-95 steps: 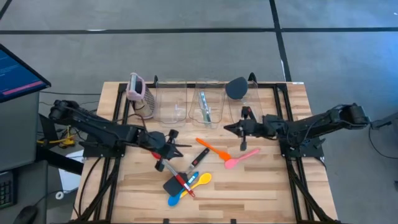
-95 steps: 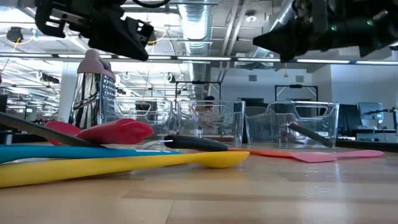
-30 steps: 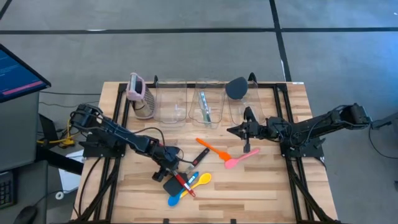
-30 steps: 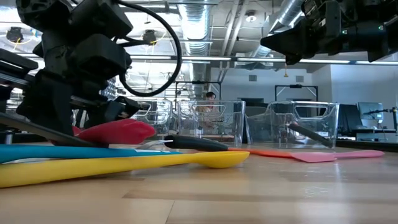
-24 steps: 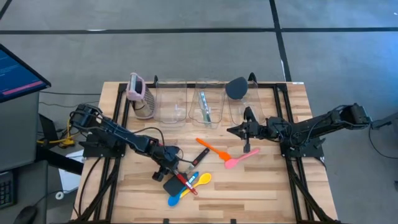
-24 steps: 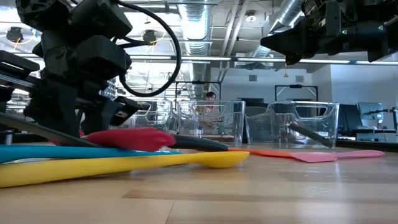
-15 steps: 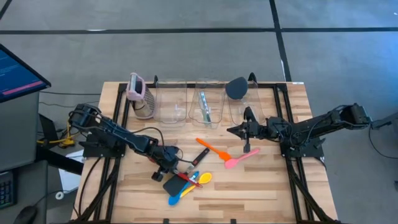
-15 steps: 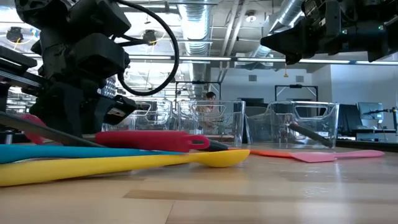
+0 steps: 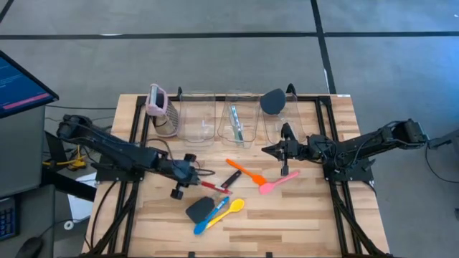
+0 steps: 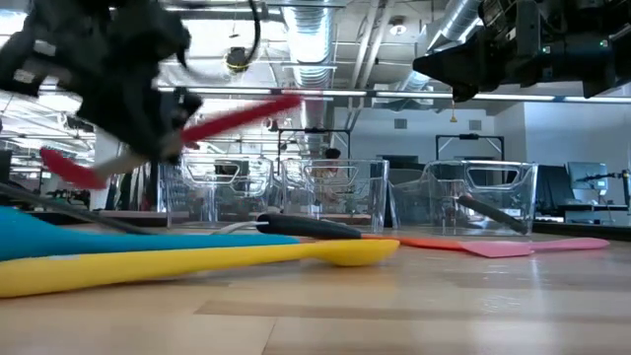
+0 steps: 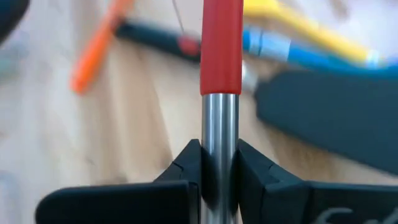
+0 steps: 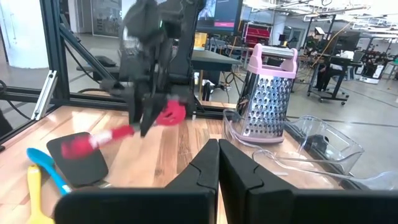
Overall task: Pick & Place Kitchen Items
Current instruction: Put the red serving spoon into the left transparent bin
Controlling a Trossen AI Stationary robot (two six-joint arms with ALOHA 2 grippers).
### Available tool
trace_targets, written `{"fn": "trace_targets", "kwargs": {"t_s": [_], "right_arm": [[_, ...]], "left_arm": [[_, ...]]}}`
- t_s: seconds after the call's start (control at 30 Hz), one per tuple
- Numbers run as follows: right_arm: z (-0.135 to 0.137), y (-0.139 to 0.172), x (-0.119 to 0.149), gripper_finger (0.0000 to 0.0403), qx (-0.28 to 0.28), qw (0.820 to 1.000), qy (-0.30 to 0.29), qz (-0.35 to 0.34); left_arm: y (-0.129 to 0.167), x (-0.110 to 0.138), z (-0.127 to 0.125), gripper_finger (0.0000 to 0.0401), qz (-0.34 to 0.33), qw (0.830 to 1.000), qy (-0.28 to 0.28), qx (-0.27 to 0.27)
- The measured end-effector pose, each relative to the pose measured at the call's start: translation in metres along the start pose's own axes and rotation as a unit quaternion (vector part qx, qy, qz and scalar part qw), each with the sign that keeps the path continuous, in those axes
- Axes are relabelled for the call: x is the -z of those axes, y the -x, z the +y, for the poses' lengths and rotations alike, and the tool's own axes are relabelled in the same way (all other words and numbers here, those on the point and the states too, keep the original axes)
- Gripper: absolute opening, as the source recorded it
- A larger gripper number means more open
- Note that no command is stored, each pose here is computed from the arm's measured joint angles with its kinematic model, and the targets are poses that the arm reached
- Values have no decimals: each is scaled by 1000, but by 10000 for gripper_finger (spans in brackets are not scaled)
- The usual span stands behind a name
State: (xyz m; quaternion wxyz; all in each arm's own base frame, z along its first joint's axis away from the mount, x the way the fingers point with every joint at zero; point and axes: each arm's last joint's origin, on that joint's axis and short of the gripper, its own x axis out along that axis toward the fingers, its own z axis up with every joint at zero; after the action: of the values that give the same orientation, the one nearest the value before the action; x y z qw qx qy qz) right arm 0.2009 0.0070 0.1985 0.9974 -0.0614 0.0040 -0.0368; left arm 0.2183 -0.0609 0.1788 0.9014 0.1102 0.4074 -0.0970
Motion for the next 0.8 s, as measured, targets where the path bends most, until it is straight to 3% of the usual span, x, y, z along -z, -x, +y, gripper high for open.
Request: {"fn": "trace_targets", "kwargs": {"t_s": [0.3, 0.43, 0.67, 0.8], "right_arm": [[0, 0, 0, 0, 0, 1000, 0, -1], [0, 0, -1, 0, 0, 1000, 0, -4], [-1, 0, -2, 0, 2, 1000, 3, -8], [-1, 0, -2, 0, 3, 1000, 4, -9]], "left_arm": [[56, -19, 13, 32, -152, 981, 31, -113], [73, -32, 17, 31, -240, 957, 41, -155], [87, -56, 24, 31, -345, 908, -54, -233], [92, -62, 37, 31, -372, 881, -30, -292]]}}
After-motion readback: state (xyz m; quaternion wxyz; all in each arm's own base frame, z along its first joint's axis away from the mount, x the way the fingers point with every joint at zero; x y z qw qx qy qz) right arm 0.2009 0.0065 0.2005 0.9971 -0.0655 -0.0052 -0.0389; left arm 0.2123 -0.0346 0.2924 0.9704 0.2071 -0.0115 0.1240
